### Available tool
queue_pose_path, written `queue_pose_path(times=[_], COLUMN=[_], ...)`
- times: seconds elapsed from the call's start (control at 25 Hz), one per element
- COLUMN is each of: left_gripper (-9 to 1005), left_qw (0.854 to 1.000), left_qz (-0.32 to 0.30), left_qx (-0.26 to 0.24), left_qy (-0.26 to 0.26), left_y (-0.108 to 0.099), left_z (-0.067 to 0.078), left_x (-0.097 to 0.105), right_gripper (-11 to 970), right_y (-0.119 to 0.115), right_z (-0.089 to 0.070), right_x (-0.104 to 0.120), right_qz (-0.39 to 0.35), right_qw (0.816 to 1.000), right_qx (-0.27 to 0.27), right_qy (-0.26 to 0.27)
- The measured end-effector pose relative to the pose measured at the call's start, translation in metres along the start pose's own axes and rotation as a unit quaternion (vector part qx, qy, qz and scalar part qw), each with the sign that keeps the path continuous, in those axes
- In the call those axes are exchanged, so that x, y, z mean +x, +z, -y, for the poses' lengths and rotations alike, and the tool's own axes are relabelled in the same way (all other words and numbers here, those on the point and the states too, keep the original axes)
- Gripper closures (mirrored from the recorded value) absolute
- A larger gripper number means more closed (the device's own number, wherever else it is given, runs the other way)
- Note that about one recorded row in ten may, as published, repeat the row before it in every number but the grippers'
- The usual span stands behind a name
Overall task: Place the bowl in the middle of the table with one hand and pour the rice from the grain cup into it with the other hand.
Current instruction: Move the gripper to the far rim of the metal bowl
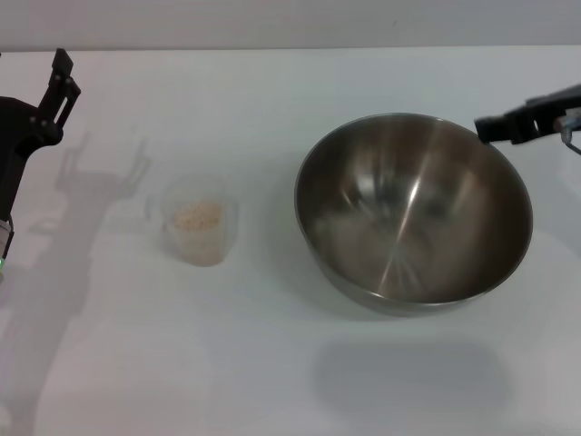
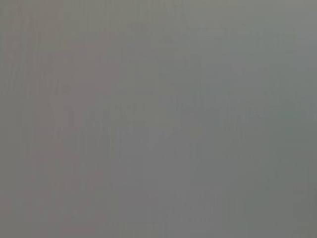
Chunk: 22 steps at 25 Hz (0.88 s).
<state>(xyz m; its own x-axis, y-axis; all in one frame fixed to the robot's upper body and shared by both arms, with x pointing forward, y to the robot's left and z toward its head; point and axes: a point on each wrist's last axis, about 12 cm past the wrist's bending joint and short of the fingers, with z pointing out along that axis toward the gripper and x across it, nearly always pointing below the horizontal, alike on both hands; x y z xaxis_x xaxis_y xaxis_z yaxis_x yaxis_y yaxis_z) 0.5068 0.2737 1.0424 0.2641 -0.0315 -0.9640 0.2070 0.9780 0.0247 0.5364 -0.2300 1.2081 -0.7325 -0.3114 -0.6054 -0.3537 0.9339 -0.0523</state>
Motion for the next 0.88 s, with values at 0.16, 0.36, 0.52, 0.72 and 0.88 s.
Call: queue_pose_path(times=[0.16, 0.36, 0.52, 0.72, 0.88], left_gripper=[172, 172, 172, 172, 172], left_qw=[1.000, 1.000, 1.000, 1.000, 1.000], left_qz=[0.000, 0.000, 0.000, 0.000, 0.001], left_qx=[0.001, 0.002, 0.001, 0.003, 0.003], left_qy=[-0.001, -0.008, -0.013, -0.011, -0.011], left_y=[0.000, 0.000, 0.001, 0.002, 0.003], left_z=[0.001, 0.001, 0.001, 0.000, 0.000], left_x=[0.000, 0.000, 0.000, 0.000, 0.000], right_gripper=[375, 388, 397, 409, 419], right_y=[0.009, 0.020, 0.032, 0.041, 0.045], right_z=[0.008, 0.016, 0.021, 0.018, 0.015], right_x=[0.003, 0.009, 0.015, 0.016, 0.014], right_qz=[-0.029, -0.060, -0.077, -0.077, -0.075], right_qw=[1.000, 0.998, 0.997, 0.997, 0.996], right_qx=[0.002, -0.002, -0.008, -0.028, -0.043], right_qy=[-0.001, -0.008, -0.008, -0.009, -0.011])
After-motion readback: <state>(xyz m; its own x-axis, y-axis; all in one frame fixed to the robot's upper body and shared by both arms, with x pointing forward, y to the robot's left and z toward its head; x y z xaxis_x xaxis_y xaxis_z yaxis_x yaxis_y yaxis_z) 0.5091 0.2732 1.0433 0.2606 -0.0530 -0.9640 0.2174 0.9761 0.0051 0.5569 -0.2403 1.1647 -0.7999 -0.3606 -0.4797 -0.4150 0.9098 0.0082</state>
